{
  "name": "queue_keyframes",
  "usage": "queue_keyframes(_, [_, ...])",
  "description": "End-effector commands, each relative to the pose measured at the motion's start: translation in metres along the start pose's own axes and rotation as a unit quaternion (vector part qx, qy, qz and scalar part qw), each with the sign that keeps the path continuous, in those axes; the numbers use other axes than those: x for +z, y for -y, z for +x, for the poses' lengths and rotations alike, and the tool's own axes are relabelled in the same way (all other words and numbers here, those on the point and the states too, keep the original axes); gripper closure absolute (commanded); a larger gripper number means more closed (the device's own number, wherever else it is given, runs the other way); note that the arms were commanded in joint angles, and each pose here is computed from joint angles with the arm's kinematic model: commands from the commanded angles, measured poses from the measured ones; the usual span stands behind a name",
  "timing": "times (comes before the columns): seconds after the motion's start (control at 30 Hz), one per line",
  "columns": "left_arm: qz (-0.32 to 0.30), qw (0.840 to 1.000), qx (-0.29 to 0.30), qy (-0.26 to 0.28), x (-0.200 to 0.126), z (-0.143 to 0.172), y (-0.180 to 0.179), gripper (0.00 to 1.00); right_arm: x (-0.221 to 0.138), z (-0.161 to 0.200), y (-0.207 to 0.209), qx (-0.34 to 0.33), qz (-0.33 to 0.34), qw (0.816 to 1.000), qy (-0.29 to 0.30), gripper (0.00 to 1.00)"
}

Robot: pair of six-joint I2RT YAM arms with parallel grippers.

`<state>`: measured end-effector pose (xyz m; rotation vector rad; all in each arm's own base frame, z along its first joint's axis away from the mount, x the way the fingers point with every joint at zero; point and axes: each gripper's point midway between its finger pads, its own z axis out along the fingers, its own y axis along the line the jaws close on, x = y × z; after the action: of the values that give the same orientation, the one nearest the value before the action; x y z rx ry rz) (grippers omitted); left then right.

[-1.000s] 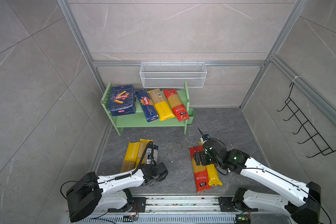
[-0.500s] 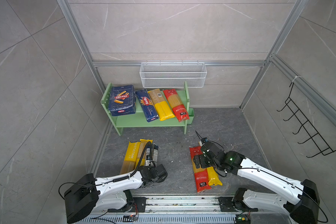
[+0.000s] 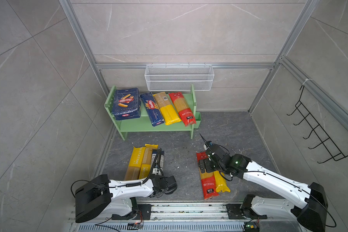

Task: Arrange pasta packages on shelves
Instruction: Pick up the pasta bag from the middle-left of the table.

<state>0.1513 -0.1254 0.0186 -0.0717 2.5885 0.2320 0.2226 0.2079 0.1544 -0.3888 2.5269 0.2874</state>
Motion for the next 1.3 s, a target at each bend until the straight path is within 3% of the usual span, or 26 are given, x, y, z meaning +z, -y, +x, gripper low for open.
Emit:
queue_keyframes(0.0, [-0.024,0.998,0.008,-0.059,0.016,0.031,-0.002,0.09,-0.016,-0.005,-0.003,-0.013,-0.011,1.000,0.009,0.01])
queue_keyframes(0.17, [-0.055,0.995,0.027,-0.079,0.029,0.046,-0.002,0.24,-0.026,0.000,0.003,-0.008,-0.012,1.000,0.013,0.01])
queue_keyframes(0.23, [-0.062,0.994,0.028,-0.085,0.034,0.051,-0.002,0.39,-0.031,0.002,0.005,-0.006,-0.012,1.000,0.015,0.00])
queue_keyframes(0.43, [-0.068,0.990,0.035,-0.118,0.050,0.072,0.003,0.50,-0.047,0.005,0.014,-0.002,-0.010,1.000,0.027,0.00])
queue_keyframes(0.57, [-0.078,0.987,0.049,-0.129,0.057,0.078,0.008,0.71,-0.058,0.007,0.021,0.000,-0.005,0.999,0.037,0.00])
queue_keyframes(0.63, [-0.081,0.987,0.052,-0.127,0.057,0.077,0.011,0.76,-0.062,0.007,0.024,0.001,-0.002,0.999,0.041,0.00])
queue_keyframes(0.93, [-0.066,0.995,0.035,-0.067,0.037,0.048,0.010,0.92,-0.063,0.004,0.024,0.002,-0.001,0.999,0.047,0.01])
queue_keyframes(1.27, [-0.021,0.998,0.021,0.046,0.008,-0.006,0.018,0.98,-0.066,-0.006,0.018,-0.002,-0.006,0.999,0.052,0.00])
